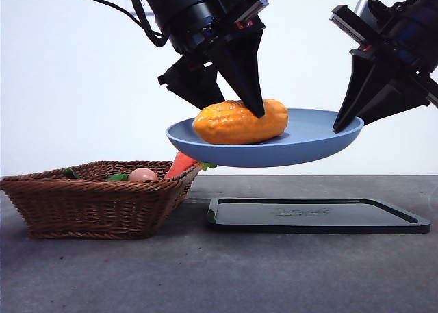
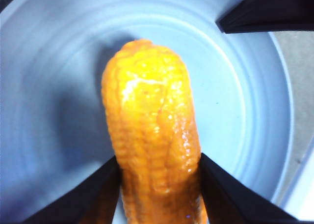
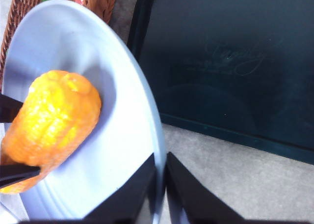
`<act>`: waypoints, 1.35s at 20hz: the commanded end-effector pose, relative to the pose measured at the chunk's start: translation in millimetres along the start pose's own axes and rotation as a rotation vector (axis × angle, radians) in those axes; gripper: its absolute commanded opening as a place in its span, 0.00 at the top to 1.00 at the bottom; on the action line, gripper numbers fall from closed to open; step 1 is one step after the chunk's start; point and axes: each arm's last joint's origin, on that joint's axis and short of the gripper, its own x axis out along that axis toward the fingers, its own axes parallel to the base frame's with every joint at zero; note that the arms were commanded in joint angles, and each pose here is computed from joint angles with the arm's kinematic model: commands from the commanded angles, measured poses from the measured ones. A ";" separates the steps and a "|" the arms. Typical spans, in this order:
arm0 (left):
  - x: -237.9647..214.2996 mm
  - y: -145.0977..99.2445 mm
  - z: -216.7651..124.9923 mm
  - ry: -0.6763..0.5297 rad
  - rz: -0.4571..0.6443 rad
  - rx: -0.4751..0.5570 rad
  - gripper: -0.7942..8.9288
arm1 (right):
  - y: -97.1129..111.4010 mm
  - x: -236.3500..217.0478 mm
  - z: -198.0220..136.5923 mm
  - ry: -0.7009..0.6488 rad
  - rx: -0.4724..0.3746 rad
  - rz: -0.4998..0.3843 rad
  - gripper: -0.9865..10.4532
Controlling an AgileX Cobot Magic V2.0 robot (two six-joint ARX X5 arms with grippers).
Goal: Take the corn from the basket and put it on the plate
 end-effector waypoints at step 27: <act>-14.3 -7.3 18.5 -0.007 0.052 0.025 0.58 | 3.6 -0.8 3.0 0.015 0.003 0.021 0.91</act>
